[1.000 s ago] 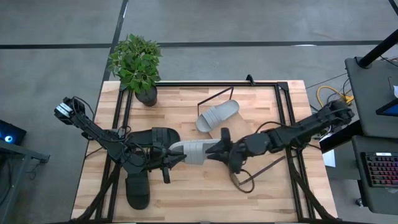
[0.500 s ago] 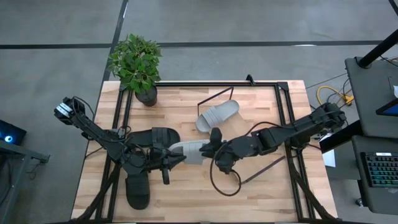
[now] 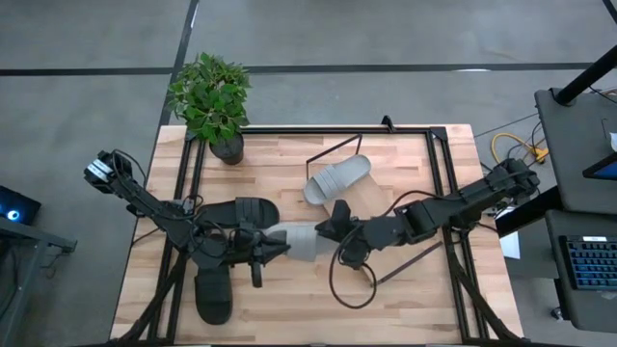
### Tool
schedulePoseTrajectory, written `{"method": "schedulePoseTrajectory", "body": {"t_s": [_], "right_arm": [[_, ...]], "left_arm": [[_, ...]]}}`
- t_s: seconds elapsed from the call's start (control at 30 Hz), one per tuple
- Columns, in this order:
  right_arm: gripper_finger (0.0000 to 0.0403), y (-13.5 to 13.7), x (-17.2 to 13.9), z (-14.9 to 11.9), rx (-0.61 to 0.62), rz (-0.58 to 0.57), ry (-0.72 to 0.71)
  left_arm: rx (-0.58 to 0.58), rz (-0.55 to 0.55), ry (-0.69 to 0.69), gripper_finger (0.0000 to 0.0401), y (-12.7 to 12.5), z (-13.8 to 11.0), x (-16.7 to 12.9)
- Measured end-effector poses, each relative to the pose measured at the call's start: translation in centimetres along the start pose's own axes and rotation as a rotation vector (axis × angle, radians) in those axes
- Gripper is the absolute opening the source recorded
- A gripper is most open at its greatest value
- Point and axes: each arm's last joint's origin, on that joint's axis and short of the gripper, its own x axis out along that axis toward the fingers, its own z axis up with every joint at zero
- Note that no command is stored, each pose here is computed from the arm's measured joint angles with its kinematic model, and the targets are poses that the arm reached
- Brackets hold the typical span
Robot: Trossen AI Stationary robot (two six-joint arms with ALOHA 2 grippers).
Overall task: Pick and place slides into the shelf
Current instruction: Put the gray slide on the shelf
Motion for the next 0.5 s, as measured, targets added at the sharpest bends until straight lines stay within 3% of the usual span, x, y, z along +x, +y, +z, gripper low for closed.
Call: {"method": "schedulePoseTrajectory", "body": {"t_s": [0.5], "right_arm": [[0.0109, -0.08, -0.14, 0.13, 0.038, 0.005, -0.018]], "left_arm": [[0.005, 0.021, -0.015, 0.0, 0.06, 0.07, 0.0]]}}
